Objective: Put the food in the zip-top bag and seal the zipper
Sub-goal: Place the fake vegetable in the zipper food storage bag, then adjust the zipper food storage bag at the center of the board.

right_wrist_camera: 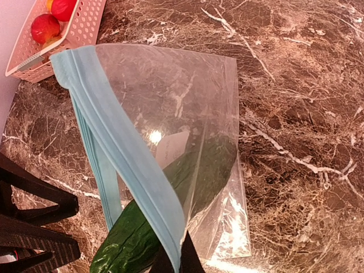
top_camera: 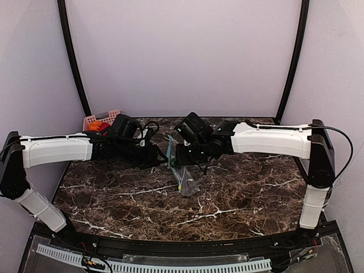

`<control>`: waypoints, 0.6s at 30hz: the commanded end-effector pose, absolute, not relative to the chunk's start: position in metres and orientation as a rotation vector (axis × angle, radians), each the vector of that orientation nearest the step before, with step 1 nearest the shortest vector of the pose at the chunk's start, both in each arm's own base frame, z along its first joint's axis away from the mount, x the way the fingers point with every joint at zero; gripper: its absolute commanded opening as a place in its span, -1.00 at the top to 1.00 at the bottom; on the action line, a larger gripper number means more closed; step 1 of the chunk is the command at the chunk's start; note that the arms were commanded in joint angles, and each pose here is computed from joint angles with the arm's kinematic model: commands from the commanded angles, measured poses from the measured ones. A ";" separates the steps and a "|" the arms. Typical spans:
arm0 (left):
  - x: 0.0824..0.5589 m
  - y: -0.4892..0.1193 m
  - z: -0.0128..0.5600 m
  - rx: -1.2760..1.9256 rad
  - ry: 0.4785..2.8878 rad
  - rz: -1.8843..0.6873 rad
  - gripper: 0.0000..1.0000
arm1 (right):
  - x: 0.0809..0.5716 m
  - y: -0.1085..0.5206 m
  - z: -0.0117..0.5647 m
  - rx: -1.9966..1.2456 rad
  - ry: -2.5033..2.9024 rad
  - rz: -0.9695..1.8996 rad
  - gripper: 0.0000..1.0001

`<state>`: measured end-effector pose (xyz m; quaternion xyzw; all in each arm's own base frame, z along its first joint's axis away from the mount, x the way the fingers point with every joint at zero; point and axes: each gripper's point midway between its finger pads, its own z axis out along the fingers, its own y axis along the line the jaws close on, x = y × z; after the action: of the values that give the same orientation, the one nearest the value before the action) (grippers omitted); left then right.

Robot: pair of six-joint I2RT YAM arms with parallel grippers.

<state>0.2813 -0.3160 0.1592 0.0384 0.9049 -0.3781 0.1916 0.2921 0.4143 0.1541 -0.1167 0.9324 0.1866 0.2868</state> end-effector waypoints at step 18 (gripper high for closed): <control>0.297 -0.344 0.152 0.094 2.525 -1.161 0.67 | 0.294 0.417 0.165 -0.312 2.466 0.546 1.00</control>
<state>0.2907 -0.3315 0.1334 0.0275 0.9069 -0.3862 0.1661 0.2902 0.4150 0.1526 -0.1192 0.9330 0.1893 0.2820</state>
